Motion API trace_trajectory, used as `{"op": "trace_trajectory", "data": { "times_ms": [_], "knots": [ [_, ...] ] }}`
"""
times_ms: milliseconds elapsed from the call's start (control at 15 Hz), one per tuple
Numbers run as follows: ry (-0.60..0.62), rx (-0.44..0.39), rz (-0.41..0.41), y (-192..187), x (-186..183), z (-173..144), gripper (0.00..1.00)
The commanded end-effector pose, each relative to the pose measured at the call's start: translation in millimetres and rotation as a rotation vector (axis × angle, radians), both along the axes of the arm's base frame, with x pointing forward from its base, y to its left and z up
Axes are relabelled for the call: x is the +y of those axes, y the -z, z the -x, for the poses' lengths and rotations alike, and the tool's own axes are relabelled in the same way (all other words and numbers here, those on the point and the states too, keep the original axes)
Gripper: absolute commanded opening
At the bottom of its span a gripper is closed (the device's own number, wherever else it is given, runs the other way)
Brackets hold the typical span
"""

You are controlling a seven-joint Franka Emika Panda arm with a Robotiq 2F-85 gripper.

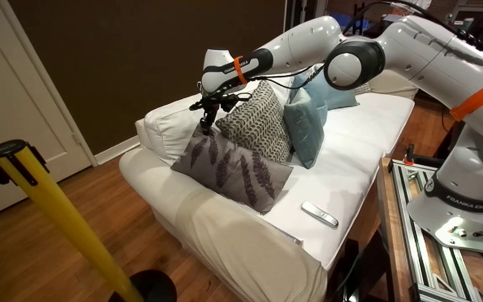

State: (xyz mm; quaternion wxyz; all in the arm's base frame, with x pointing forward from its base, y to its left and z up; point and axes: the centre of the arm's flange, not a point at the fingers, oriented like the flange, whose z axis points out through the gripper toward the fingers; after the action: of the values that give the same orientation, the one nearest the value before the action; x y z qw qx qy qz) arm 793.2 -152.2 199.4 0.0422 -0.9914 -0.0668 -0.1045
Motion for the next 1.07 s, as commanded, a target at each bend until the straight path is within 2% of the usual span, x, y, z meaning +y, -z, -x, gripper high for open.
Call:
{"op": "trace_trajectory", "data": {
  "times_ms": [0,333,667,867,1000],
  "knots": [
    [0.032,0.1,0.009,-31,-10,8,0.01],
    [-0.005,0.203,-0.042,-117,-30,45,0.03],
    [-0.009,0.254,-0.099,-197,-60,74,0.03],
    [0.031,0.294,-0.167,-229,-87,83,0.03],
    [0.083,0.303,-0.257,-248,-111,85,0.03]
  ]
}}
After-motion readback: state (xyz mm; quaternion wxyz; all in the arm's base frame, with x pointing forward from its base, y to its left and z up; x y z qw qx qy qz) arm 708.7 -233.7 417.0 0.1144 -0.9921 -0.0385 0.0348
